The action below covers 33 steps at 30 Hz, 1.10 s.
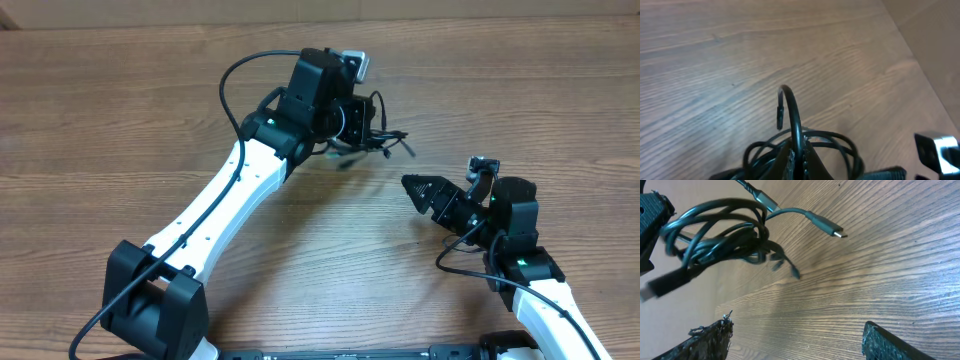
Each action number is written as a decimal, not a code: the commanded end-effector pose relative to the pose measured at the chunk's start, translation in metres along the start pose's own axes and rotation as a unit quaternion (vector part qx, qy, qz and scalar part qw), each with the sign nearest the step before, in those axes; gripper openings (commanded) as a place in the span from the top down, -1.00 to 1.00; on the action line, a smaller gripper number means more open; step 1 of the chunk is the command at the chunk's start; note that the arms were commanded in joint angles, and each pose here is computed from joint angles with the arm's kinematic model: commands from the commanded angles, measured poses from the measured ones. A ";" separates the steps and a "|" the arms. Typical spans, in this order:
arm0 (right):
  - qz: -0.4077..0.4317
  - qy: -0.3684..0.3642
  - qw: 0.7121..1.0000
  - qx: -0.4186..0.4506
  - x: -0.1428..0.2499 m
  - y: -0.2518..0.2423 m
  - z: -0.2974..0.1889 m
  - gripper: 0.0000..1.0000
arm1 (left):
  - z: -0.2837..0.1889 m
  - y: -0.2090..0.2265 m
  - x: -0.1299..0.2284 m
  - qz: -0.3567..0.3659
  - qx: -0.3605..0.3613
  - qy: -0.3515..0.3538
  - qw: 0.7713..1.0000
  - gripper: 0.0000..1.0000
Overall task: Untangle cables
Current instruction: 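Lower the left gripper and drop the cable coil onto the table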
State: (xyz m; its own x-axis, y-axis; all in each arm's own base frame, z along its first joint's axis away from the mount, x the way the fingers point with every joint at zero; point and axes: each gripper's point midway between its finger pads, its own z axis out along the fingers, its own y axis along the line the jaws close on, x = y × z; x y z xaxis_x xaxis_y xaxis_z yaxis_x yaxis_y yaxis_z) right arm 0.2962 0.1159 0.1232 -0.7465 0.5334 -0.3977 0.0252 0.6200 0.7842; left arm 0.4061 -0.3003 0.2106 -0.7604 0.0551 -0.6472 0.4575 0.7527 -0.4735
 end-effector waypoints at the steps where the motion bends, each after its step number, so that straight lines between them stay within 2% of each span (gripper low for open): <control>1: -0.011 -0.012 1.000 -0.006 -0.007 0.008 -0.002 -0.66 | -0.009 -0.015 -0.005 0.027 0.033 0.002 0.999 0.91; 20: -0.012 -0.013 1.000 -0.007 -0.008 0.008 -0.002 -0.65 | -0.013 0.000 0.052 -0.016 -0.006 0.116 0.993 0.92; 25: -0.010 -0.014 1.000 -0.007 -0.008 0.008 -0.002 -0.65 | -0.013 -0.008 0.069 -0.015 -0.009 0.143 0.990 0.91; 30: -0.009 -0.011 1.000 -0.006 -0.007 0.008 -0.002 -0.65 | -0.010 -0.006 0.079 0.003 -0.046 0.149 0.988 0.92; 31: -0.008 -0.010 1.000 -0.005 -0.007 0.007 -0.002 -0.65 | -0.009 -0.006 0.080 0.007 -0.054 0.148 0.988 0.87; 33: -0.007 -0.009 1.000 -0.004 -0.006 0.006 -0.002 -0.66 | -0.008 -0.005 0.082 0.012 -0.063 0.148 0.987 0.50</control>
State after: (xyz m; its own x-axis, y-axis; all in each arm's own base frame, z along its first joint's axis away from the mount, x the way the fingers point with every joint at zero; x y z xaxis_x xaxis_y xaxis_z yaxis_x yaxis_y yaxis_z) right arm 0.2959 0.1158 0.1228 -0.7472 0.5335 -0.3963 0.0272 0.6203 0.7839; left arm 0.3335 -0.2948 0.1574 -0.8880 0.2322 -0.3970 0.4032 0.8083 -0.4291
